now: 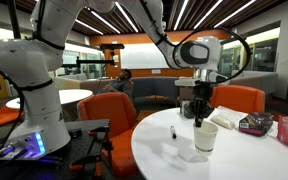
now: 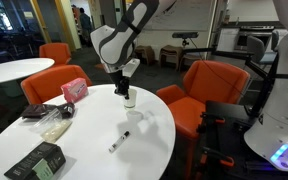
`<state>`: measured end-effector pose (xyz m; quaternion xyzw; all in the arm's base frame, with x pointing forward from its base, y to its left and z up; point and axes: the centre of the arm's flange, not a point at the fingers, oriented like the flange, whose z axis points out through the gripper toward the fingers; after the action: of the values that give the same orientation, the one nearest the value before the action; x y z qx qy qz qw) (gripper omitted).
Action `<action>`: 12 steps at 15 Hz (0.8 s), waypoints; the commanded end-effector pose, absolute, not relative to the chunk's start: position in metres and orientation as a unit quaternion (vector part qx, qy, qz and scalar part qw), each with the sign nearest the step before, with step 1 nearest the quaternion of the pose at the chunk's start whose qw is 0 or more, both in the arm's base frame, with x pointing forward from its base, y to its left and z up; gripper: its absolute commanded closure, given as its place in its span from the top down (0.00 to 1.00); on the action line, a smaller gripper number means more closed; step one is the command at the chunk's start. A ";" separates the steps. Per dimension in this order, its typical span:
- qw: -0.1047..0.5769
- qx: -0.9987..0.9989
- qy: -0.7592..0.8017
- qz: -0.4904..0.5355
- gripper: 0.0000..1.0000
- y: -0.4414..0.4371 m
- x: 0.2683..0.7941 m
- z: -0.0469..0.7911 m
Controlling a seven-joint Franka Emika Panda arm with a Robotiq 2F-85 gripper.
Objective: Move the cup towards you
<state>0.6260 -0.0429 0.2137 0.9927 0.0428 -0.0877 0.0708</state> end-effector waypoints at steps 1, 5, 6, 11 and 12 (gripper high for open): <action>0.077 0.995 0.010 -0.065 0.01 -0.026 0.575 0.216; 0.082 0.994 -0.026 -0.061 0.01 -0.002 0.543 0.204; 0.084 0.994 -0.037 -0.061 0.01 0.004 0.537 0.201; 0.094 0.989 -0.078 -0.083 0.01 0.022 0.513 0.188; 0.097 0.988 -0.083 -0.082 0.01 0.022 0.511 0.187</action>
<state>0.5246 0.0221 0.1818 0.9899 -0.0623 -0.0944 0.0852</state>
